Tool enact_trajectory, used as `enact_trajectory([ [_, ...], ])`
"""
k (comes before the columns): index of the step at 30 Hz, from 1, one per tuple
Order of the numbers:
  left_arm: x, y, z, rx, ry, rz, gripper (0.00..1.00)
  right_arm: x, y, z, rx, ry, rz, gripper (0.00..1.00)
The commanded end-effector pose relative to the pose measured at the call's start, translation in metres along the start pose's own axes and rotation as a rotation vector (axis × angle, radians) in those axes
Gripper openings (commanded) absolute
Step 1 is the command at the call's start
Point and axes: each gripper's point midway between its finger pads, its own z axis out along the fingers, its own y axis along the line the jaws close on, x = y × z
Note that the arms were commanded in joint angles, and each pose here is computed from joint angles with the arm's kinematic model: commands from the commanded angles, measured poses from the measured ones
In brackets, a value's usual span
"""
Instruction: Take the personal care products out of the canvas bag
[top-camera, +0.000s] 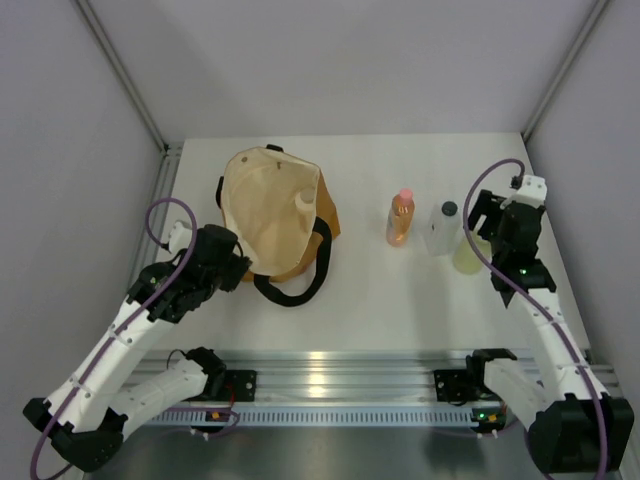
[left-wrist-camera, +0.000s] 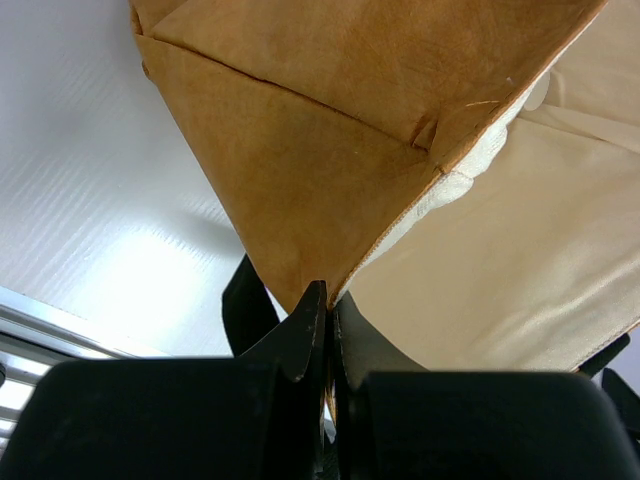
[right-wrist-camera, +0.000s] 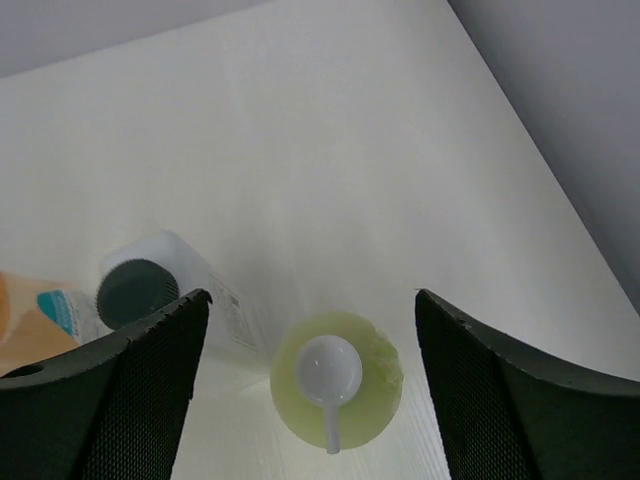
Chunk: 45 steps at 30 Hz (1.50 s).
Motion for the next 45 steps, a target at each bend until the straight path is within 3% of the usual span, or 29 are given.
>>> enact_trajectory([
  [1,0.004,-0.011,-0.003,0.046,0.024,-0.012,0.0,-0.07,0.015,-0.021,-0.079,-0.144,0.076,0.81],
  [3,0.004,-0.012,-0.002,0.045,0.028,-0.011,0.0,-0.088,0.035,-0.036,-0.159,-0.182,0.123,0.8],
  [7,0.006,-0.015,0.001,0.046,0.032,-0.016,0.0,-0.119,0.125,-0.084,-0.451,-0.18,0.121,0.76],
  [12,0.006,-0.022,0.002,0.061,0.03,-0.02,0.0,-0.104,0.232,-0.128,-0.686,-0.074,0.014,0.73],
  [13,0.006,-0.023,0.002,0.062,0.03,-0.016,0.0,-0.12,0.247,-0.141,-0.707,-0.098,0.021,0.71],
  [15,0.007,-0.024,0.004,0.057,0.032,-0.011,0.0,-0.094,0.295,-0.164,-0.785,-0.031,-0.078,0.7],
  [16,0.007,-0.025,0.004,0.056,0.034,-0.007,0.0,-0.107,0.314,-0.188,-0.839,-0.049,-0.078,0.68],
  [18,0.007,-0.025,0.004,0.056,0.032,-0.007,0.0,-0.083,0.348,-0.191,-0.855,0.001,-0.167,0.67],
  [19,0.006,-0.024,0.005,0.054,0.031,-0.005,0.0,-0.098,0.359,-0.201,-0.879,-0.017,-0.153,0.65],
  [21,0.004,-0.025,0.003,0.06,0.022,-0.008,0.0,-0.067,0.389,-0.206,-0.896,0.042,-0.234,0.64],
  [22,0.003,-0.026,0.002,0.066,0.017,-0.01,0.0,-0.082,0.397,-0.212,-0.895,0.017,-0.218,0.61],
  [23,0.002,-0.026,0.001,0.069,0.013,-0.008,0.0,-0.063,0.412,-0.213,-0.898,0.038,-0.261,0.59],
  [25,-0.001,-0.026,-0.001,0.076,0.001,-0.009,0.0,-0.067,0.425,-0.22,-0.918,0.052,-0.264,0.54],
  [26,-0.002,-0.026,-0.001,0.078,-0.002,-0.01,0.0,-0.048,0.436,-0.212,-0.902,0.082,-0.303,0.54],
  [34,-0.002,-0.03,0.0,0.087,-0.001,-0.001,0.0,-0.023,0.467,-0.168,-0.826,0.12,-0.349,0.53],
  [45,0.002,-0.048,0.0,0.126,0.021,0.017,0.0,0.002,0.462,-0.063,-0.544,0.103,-0.451,0.47],
])
